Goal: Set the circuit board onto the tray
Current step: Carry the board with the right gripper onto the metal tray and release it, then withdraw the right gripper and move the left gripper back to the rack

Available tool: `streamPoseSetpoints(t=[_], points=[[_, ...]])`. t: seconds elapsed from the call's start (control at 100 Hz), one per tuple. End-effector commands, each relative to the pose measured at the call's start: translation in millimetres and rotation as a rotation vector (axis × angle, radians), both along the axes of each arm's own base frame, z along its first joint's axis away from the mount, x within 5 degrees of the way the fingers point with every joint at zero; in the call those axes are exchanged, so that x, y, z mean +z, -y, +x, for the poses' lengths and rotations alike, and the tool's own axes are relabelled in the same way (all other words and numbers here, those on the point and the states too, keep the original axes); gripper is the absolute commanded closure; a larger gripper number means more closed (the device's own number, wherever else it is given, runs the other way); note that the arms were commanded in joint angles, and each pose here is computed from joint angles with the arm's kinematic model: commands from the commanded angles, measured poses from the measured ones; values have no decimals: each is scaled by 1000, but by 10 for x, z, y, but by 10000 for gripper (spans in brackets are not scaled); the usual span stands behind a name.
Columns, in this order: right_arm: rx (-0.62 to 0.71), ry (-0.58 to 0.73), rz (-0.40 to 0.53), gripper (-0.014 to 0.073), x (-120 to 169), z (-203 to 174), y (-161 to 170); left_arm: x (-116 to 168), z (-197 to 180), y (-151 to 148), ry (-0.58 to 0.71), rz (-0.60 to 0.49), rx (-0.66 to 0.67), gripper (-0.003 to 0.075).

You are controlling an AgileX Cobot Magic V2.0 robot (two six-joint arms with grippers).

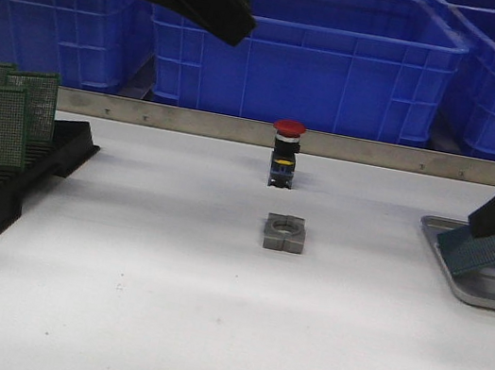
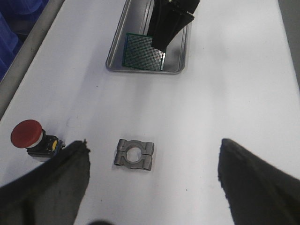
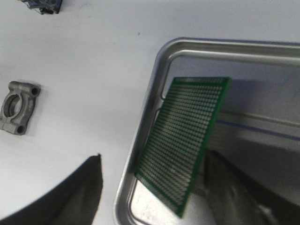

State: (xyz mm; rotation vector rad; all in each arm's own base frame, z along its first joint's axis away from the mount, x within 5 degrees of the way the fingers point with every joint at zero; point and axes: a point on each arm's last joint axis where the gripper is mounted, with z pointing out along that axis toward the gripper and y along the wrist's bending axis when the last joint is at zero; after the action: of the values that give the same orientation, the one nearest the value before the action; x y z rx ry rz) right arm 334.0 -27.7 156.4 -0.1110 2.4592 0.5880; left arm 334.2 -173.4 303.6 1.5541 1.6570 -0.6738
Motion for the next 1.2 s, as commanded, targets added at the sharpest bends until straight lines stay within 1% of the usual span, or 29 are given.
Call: streamPoseSetpoints(t=[0.0,0.06,0.14,0.24,0.35,0.47,0.55,0.66,0.84,1.06,1.19], points=[[-16,75,-9,12,227,34,39,300,-64,26,45,-89,17,195],[-16,88,-32,32,263,26,54,304,-60,20,55,-76,14,195],[-8,111,-91,36,326,8,80,323,-47,-6,78,-50,12,195],[22,152,-173,36,453,-36,102,399,-15,-128,136,25,8,195],[16,208,-205,36,635,-82,103,495,-9,-282,165,94,-13,195],[11,252,-216,36,780,-127,93,555,12,-482,155,136,-19,195],[11,272,-221,36,847,-151,86,523,68,-646,172,208,17,195],[10,280,-222,36,876,-161,82,454,147,-894,178,307,67,195],[-1,283,-208,36,882,-157,80,325,239,-1199,147,409,114,195],[-4,284,-198,36,885,-156,75,93,351,-1355,112,543,107,195],[4,281,-189,36,885,-160,65,-93,454,-1365,78,557,102,195]])
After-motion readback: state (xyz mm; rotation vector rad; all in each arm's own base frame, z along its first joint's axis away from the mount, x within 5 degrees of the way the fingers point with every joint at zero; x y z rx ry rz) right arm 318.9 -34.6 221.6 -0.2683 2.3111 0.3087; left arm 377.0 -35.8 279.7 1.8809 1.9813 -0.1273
